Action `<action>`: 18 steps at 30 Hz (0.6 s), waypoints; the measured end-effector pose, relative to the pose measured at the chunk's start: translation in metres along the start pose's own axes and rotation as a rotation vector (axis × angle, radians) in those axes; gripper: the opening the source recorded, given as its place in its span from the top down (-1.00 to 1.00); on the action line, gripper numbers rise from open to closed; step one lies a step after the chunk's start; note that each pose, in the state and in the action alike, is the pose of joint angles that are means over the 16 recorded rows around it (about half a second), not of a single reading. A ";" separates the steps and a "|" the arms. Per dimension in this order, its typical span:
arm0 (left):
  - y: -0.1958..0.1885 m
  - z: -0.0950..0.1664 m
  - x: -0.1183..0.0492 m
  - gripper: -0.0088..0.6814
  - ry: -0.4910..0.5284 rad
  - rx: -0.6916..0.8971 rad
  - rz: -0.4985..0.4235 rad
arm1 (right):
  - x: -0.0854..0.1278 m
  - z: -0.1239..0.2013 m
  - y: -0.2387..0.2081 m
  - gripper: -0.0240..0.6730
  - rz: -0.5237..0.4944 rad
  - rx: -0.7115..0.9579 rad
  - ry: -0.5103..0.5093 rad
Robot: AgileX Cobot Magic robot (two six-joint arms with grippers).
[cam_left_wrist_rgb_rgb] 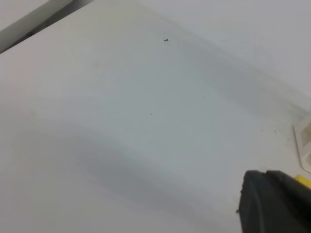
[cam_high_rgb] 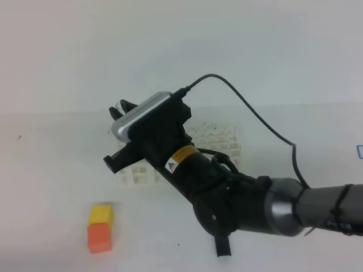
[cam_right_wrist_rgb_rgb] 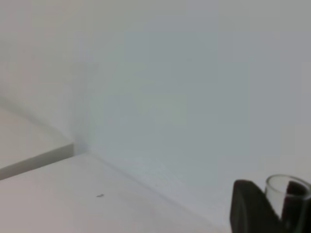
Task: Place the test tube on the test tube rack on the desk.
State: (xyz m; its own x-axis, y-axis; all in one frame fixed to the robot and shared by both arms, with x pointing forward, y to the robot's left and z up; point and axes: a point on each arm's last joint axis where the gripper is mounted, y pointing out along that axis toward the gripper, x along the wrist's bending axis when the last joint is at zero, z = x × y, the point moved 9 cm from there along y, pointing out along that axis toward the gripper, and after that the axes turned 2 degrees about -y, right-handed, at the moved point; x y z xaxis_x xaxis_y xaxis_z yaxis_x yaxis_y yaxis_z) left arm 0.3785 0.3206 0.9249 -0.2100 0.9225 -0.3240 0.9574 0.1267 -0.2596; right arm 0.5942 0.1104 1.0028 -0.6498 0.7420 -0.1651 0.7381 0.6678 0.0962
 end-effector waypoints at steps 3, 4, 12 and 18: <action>0.000 0.000 0.000 0.98 0.000 0.000 0.000 | -0.007 0.004 0.009 0.58 0.030 -0.001 0.001; 0.000 0.000 0.000 0.98 0.000 0.000 0.000 | -0.009 0.006 0.011 0.58 0.037 -0.001 -0.001; 0.000 0.000 0.000 0.98 0.000 0.000 0.000 | -0.017 0.018 0.022 0.58 0.051 0.008 -0.010; 0.000 0.000 0.000 0.98 0.000 0.000 0.000 | -0.014 0.029 0.024 0.58 0.040 0.016 -0.003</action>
State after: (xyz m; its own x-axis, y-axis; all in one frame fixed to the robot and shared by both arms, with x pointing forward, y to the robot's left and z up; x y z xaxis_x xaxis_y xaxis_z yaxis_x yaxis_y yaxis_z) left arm 0.3785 0.3206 0.9250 -0.2100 0.9224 -0.3240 0.9574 0.1268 -0.2595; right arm 0.6260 0.1139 0.9786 -0.6188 0.7682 -0.1645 0.7666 0.6362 0.0870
